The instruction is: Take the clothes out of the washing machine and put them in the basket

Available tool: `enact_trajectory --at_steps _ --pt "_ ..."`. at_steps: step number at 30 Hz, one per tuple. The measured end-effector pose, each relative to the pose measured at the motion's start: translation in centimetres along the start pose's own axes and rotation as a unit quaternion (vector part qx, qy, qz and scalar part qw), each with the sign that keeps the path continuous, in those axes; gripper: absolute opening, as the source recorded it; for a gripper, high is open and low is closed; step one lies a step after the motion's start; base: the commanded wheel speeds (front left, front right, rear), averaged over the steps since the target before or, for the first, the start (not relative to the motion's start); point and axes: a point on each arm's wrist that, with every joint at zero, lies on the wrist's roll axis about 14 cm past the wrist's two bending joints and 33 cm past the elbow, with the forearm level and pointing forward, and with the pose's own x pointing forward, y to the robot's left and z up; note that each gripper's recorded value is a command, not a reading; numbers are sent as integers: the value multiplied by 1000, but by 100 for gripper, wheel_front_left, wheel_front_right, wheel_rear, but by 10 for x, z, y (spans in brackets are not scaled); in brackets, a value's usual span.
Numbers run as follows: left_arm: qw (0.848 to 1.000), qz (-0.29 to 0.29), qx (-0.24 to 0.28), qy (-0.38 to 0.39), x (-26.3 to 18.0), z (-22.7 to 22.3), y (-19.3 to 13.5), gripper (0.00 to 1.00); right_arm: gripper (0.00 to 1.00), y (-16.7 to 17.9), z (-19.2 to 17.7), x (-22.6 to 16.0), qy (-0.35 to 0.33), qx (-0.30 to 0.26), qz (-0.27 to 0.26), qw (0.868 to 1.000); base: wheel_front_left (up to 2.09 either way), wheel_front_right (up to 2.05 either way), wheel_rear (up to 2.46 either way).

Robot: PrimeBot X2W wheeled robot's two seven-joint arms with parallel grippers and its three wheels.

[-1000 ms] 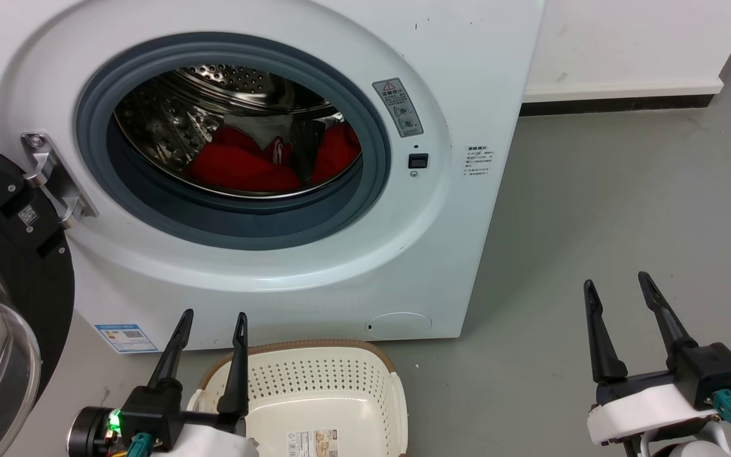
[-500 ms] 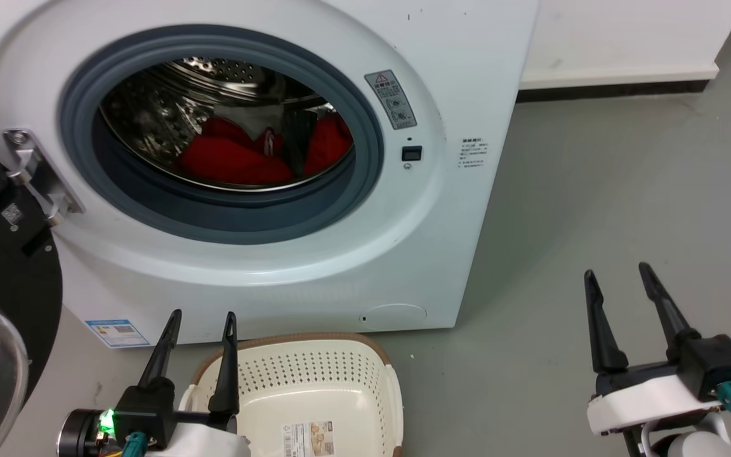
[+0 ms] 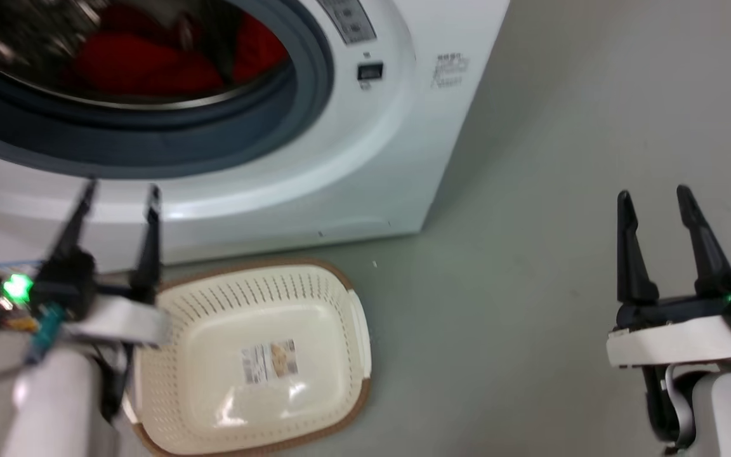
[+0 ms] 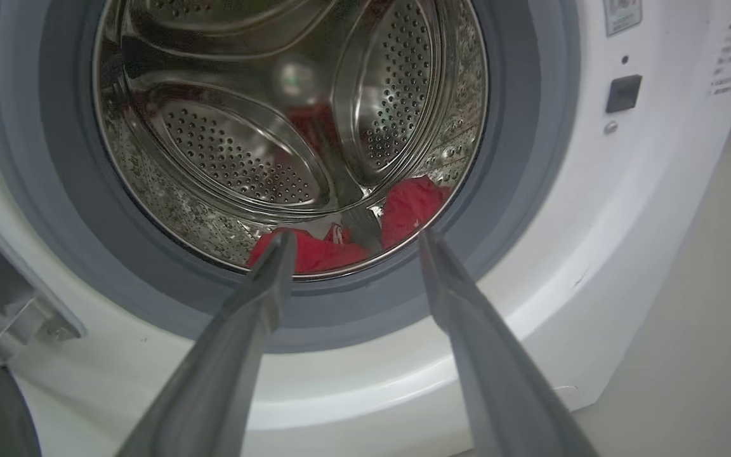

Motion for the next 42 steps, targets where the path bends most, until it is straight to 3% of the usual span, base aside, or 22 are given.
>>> enact_trajectory --at_steps 7,13,21,33,42 --pt "997 -12 30 68 97 -55 39 100 100 -29 -46 17 48 4 -42 998 0 0 0" --pt "988 -48 48 138 170 -94 44 100 100 -46 -88 19 96 2 -66 993 0 0 0" --pt "959 -54 79 268 230 -150 57 100 100 -46 -125 19 138 3 -65 988 0 0 0" --pt "900 -62 82 423 254 -217 49 100 100 -52 -141 -5 182 -5 -77 980 0 0 0" --pt "878 -57 45 473 250 -236 51 100 100 -47 -147 -10 194 -3 -73 978 0 0 0"
